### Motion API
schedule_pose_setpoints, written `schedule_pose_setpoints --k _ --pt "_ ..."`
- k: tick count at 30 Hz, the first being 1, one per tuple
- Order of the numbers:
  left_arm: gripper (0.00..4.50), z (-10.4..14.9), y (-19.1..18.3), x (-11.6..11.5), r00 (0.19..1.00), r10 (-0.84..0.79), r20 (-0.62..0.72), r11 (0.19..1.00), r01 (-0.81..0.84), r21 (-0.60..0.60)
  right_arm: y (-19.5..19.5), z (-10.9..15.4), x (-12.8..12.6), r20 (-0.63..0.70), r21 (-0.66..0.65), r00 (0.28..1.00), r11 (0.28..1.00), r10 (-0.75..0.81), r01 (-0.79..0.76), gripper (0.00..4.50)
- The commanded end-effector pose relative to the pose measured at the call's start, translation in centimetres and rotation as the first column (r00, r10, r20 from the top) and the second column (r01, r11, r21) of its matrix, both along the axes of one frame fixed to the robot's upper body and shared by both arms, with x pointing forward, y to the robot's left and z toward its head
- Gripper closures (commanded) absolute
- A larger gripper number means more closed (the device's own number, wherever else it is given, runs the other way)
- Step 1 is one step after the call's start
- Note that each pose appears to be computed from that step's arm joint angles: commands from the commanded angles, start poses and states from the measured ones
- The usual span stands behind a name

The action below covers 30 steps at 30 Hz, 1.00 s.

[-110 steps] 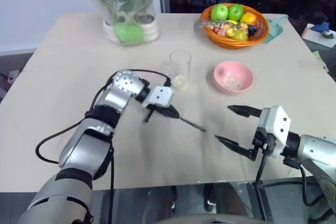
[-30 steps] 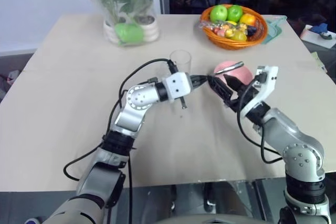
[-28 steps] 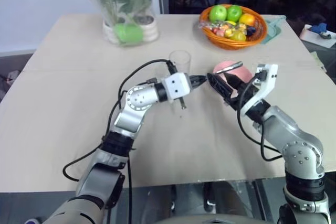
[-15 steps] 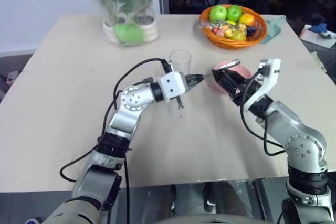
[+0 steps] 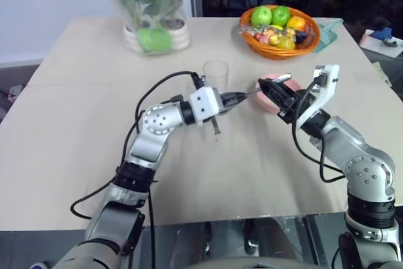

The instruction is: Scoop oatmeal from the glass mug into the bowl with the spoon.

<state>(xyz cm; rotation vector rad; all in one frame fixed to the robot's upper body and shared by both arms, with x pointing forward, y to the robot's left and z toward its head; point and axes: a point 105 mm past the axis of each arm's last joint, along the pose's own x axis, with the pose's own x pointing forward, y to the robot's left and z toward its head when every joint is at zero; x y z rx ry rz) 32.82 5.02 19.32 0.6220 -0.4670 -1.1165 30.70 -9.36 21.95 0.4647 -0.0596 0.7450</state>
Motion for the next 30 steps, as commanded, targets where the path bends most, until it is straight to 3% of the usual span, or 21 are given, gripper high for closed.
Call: schedule_pose_setpoints --k 1,3,8,11,12,13,16,20,23,27,30 --pt "4.5 1.5 0.1 -0.6 0.999 -0.019 0.049 0.999 0.021 -0.03 -0.3 1.3 -0.5 0.05 0.007 0.999 1.0 0.017 -0.017 3.92" --pt "4.5 1.5 0.1 -0.6 0.999 -0.022 0.048 0.999 0.024 -0.029 -0.4 1.2 -0.5 0.05 0.005 0.999 1.0 0.016 -0.017 4.39" --pt "4.5 1.5 0.5 -0.6 0.999 -0.023 0.041 0.999 0.025 -0.026 -0.7 1.4 -0.6 0.057 0.005 0.998 1.0 0.025 -0.025 4.39" --pt "4.5 1.5 1.0 -1.0 0.996 -0.063 -0.066 0.995 0.058 -0.076 -0.6 1.6 -0.7 0.06 -0.001 0.997 0.999 0.038 -0.038 4.39" --pt "3.83 1.7 1.1 -1.2 0.994 -0.073 -0.087 0.993 0.064 -0.102 -0.6 1.7 -0.7 0.062 -0.004 0.997 0.999 0.042 -0.042 4.5" --pt "3.67 2.1 1.3 -1.3 0.993 -0.069 -0.099 0.989 0.055 -0.137 -0.6 1.8 -0.8 0.064 -0.005 0.997 0.999 0.045 -0.045 4.5" --pt "2.34 3.1 2.3 -1.4 0.988 -0.025 -0.15 0.969 -0.013 -0.247 -0.9 1.8 -0.8 0.063 -0.008 0.997 0.999 0.047 -0.047 4.5" --pt "0.43 3.3 6.4 -0.9 0.947 0.139 -0.291 0.888 -0.249 -0.387 -2.1 1.2 -1.0 0.053 -0.048 0.998 0.998 0.045 -0.043 4.5" --pt "0.43 1.8 9.7 0.7 0.854 0.308 -0.42 0.781 -0.479 -0.401 -2.8 1.2 -1.4 0.061 -0.074 0.997 0.997 0.043 -0.038 4.5" --pt "0.43 -1.4 11.5 3.0 0.693 0.476 -0.541 0.675 -0.682 -0.28 -3.1 1.4 -2.0 0.076 -0.094 0.996 0.995 0.043 -0.036 4.5" --pt "0.43 -3.2 10.8 4.6 0.645 0.503 -0.576 0.672 -0.711 -0.209 -3.2 1.4 -2.0 0.076 -0.095 0.997 0.995 0.034 -0.027 4.5"
